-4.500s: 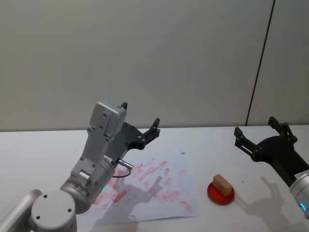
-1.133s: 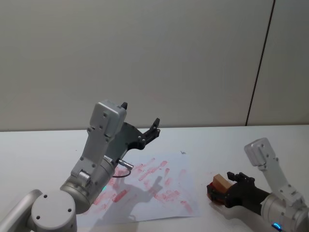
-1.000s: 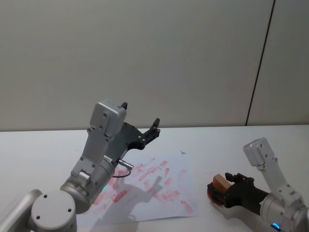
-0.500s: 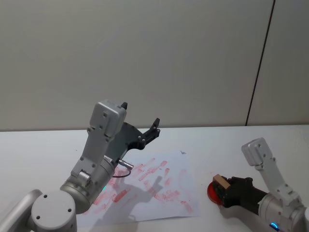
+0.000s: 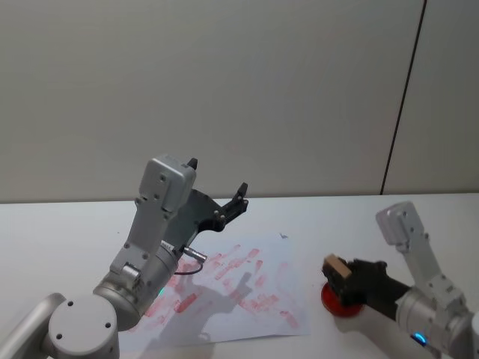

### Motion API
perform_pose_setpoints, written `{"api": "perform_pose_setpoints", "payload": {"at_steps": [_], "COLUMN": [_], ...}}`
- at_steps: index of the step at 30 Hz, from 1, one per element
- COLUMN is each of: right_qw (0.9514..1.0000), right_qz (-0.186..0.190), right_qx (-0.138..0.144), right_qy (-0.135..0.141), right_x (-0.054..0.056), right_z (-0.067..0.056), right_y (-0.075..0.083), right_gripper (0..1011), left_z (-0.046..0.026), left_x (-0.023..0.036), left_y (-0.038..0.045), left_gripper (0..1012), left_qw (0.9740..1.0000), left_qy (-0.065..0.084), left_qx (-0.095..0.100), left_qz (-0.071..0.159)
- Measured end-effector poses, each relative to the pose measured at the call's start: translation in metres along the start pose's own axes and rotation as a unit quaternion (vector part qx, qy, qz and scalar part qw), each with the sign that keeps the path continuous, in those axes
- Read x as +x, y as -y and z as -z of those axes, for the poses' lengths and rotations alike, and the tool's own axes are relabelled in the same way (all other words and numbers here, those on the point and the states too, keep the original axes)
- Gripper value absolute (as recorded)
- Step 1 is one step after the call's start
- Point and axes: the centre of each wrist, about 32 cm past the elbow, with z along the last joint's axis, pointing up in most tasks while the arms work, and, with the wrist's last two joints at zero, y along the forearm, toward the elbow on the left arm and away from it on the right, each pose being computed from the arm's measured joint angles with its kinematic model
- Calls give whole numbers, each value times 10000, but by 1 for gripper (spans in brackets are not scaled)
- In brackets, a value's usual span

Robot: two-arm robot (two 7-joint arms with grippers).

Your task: Use the one hand to pick up the stamp and affix it onto the A4 paper.

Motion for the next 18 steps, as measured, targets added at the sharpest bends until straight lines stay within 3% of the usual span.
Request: {"api": "perform_pose_setpoints", "payload": {"at_steps": [11, 18], "right_qw": [9973, 9962], "right_qz": [-392, -650], "right_qx": [585, 519], "right_qy": [-202, -254], "right_x": [-136, -215], "right_z": [-297, -385], "right_y": [-152, -270], "right_gripper": [220, 221], "left_z": [0, 0], "left_x": [0, 0], "left_y": [0, 0], "left_gripper": [1002, 1001], "left_qw": [10000, 10000], "left_qy": [0, 0], "left_qx": [0, 0], "left_qz": [0, 0]}}
